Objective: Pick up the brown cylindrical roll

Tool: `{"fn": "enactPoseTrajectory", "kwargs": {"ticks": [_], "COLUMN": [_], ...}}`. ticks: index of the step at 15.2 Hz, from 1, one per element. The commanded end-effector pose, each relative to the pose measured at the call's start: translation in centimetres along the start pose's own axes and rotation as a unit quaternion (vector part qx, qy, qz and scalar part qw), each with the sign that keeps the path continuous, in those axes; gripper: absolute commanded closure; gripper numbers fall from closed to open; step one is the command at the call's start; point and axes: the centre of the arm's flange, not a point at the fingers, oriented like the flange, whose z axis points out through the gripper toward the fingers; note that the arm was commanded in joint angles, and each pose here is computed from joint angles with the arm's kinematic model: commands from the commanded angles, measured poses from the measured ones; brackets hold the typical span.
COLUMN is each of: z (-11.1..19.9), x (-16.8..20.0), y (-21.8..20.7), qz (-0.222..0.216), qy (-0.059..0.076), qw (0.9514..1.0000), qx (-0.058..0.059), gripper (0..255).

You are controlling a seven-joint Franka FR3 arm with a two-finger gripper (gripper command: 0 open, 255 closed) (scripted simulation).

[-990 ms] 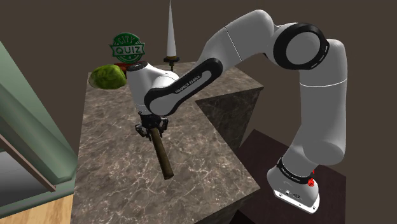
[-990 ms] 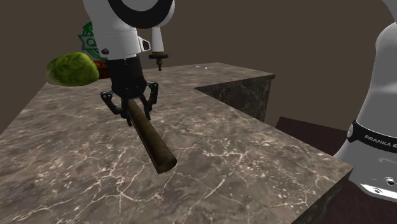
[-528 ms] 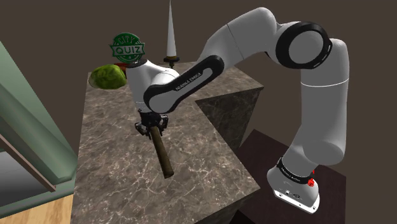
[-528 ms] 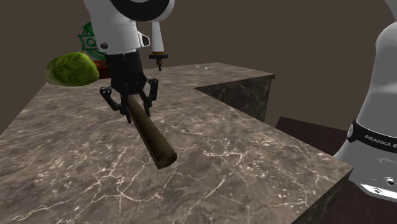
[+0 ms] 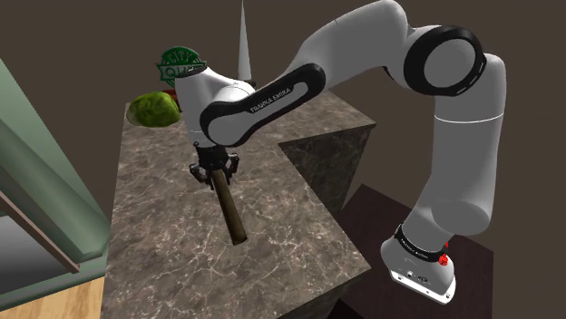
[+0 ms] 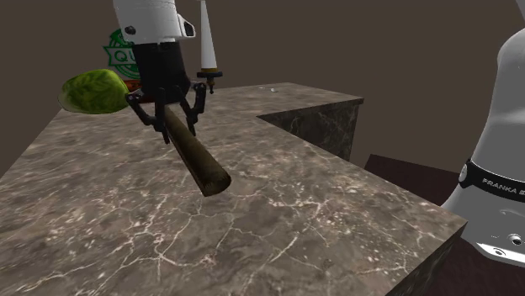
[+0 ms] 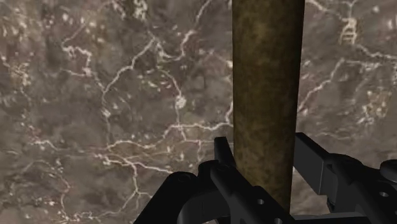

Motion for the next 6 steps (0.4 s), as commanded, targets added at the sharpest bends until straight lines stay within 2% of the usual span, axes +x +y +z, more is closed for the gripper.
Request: {"fn": "enactPoseTrajectory", "kwargs": {"ticks": [1, 6], "z": [-1.1, -2.8], "x": [0.0, 0.0], "y": [0.1, 0.3], "qz": [0.000, 0.000], "qy": [0.000, 0.000], "qw": [1.0000, 1.0000], "qx": [0.000, 0.000], "gripper": [255, 255]}}
